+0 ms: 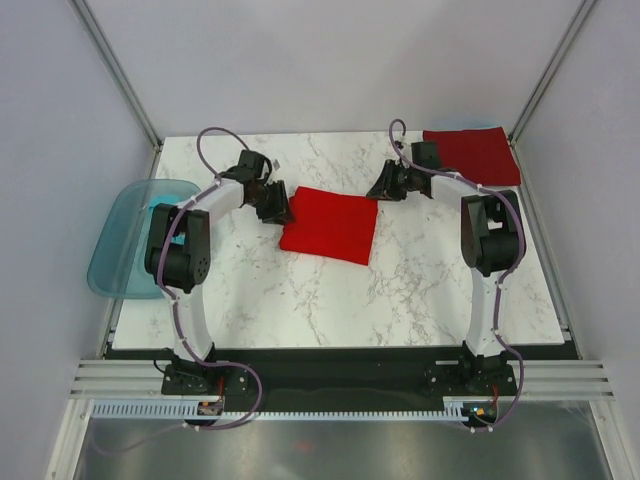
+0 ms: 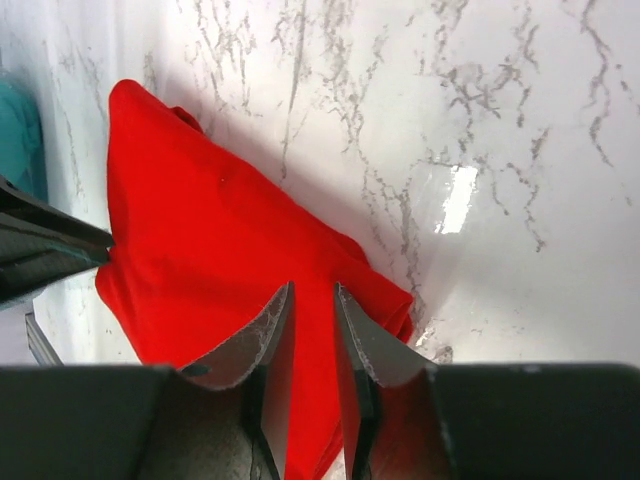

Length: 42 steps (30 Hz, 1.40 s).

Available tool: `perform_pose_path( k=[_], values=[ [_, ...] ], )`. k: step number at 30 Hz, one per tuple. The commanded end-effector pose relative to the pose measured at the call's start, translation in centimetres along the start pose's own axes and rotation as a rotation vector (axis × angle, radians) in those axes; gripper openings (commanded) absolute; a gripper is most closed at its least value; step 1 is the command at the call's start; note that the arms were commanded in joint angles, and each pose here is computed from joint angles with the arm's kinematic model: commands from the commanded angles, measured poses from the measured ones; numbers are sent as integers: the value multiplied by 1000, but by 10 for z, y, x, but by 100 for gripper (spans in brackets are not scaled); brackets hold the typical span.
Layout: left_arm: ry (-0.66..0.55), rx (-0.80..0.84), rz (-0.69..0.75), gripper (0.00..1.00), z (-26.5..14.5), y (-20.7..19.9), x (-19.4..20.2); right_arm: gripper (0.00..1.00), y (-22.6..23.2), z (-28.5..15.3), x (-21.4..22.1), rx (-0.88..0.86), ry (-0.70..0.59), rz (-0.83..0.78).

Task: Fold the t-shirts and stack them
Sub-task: Fold the tshirt, then neatly place the folded tshirt to the corner

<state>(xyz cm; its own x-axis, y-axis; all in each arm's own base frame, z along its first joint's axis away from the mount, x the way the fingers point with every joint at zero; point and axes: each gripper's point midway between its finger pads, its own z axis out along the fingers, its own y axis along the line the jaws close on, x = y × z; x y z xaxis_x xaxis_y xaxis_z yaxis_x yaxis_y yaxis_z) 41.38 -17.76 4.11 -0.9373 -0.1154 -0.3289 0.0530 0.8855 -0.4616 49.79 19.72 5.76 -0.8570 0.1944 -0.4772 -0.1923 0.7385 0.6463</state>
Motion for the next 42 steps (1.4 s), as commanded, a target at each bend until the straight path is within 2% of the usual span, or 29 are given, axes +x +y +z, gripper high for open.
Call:
perform_pose_path(
  k=[1, 6, 9, 12, 14, 20, 26, 31, 35, 36, 37, 38, 40, 41, 42],
  values=[
    [-161, 113, 87, 41, -45, -43, -58, 29, 41, -16, -21, -85, -48, -64],
    [-180, 189, 112, 41, -36, -60, -89, 29, 33, -10, -16, -72, -35, -53],
    [-150, 199, 109, 40, -11, -51, -94, 29, 29, -8, -15, -73, -38, -50],
    [-117, 287, 124, 40, 4, -61, -101, 29, 24, -4, -15, -57, -39, -45],
    [-95, 290, 120, 40, 19, -55, -99, 29, 15, 0, -15, -47, -35, -39],
    [-126, 230, 89, 41, 44, -29, -121, 29, -15, 8, -16, -3, -35, 0],
    [-156, 339, 73, 42, 29, -52, -145, 29, -26, 7, -25, 9, -37, 46],
    [-188, 474, 54, 43, -29, -75, -163, 30, -8, -16, -39, -1, -55, 37],
    [-208, 491, 61, 43, -71, -83, -154, 32, 16, -44, -38, 12, -91, 17],
    [-173, 478, 43, 43, -68, -77, -135, 33, 21, -49, -36, 14, -97, 9],
    [-189, 475, 58, 43, -85, -83, -129, 34, 30, -56, -31, 18, -101, -2],
    [-145, 435, 21, 40, -74, -69, -105, 34, 33, -59, -28, 19, -102, -10],
    [-115, 399, 8, 37, -72, -62, -80, 34, 46, -68, -24, 11, -109, -26],
    [-133, 385, 38, 35, -82, -64, -74, 34, 43, -68, -15, 24, -98, -19],
    [-93, 330, 5, 30, -68, -49, -51, 34, 45, -68, -11, 29, -95, -8]
  ],
)
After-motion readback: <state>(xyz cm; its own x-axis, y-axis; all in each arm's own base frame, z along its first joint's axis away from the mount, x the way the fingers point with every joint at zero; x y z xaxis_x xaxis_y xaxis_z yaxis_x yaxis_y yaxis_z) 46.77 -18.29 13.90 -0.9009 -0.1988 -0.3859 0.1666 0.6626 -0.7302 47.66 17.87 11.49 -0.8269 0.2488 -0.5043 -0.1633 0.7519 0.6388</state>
